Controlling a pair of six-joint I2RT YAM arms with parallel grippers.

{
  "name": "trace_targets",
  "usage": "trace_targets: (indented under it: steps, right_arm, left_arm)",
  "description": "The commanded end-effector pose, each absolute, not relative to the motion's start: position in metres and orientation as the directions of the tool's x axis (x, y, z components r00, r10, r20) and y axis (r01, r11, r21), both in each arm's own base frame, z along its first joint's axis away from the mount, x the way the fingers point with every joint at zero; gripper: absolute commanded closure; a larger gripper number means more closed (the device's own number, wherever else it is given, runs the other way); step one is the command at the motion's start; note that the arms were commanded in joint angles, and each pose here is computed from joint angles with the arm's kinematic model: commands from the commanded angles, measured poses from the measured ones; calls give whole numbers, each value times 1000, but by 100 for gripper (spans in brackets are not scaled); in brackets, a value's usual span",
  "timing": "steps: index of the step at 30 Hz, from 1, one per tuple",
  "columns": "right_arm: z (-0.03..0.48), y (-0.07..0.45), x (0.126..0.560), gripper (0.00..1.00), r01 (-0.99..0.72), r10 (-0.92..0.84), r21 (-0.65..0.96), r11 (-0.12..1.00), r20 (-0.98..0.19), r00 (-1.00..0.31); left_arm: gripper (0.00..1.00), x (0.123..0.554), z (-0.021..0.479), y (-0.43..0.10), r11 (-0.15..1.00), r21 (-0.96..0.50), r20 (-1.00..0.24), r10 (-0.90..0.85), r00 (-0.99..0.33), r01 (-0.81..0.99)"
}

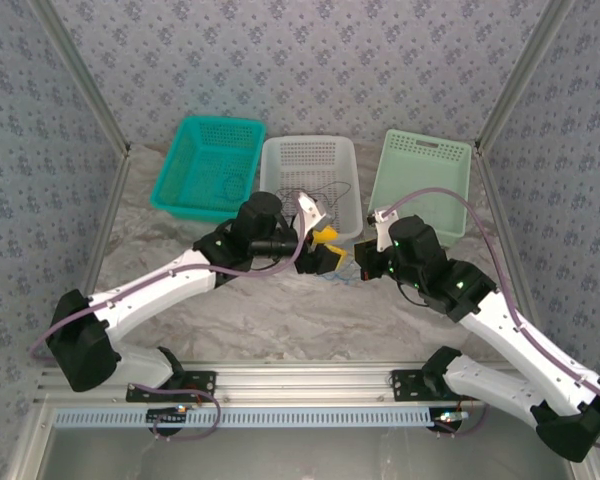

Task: Untangle the cables

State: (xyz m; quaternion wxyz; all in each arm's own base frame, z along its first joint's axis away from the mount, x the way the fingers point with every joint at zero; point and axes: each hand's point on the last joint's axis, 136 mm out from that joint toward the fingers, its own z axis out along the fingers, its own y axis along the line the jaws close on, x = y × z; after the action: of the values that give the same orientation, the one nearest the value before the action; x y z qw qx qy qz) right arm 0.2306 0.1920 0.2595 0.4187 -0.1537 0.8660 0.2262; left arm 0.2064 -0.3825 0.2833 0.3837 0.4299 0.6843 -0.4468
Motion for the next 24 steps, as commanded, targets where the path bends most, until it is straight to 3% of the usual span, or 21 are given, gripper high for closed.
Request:
trace_targets:
  steps: [1,8,11,18,22,24]
  right_arm:
    - [273,192,231,100,-449,-46,285,847,-802,-596]
    - [277,202,228,100,-484,-36,324,813,-801,-598]
    - [278,207,224,100,-506,-38,338,794,-802,-596]
    - [267,200,224,98,-487,-55,316,814,-794,-606]
    - [255,190,231,83,-442,-63,272,855,-790,-610]
    - [249,190,235,75,-428,-58,268,863,-789,-611]
  left_arm:
    - [40,193,303,-386,160,-271,-933,200,-300,949]
    - [43,196,293,-390,174,-274,-926,218,-309,946]
    - [49,202,286,-395,190,-274,-918,240,-315,943]
    - [78,209,280,-401,210,-288,-905,258,-338,934]
    - [99,210,286,-398,225,-301,-906,236,-351,927]
    - [100,209,290,-397,231,-312,-907,218,-361,922]
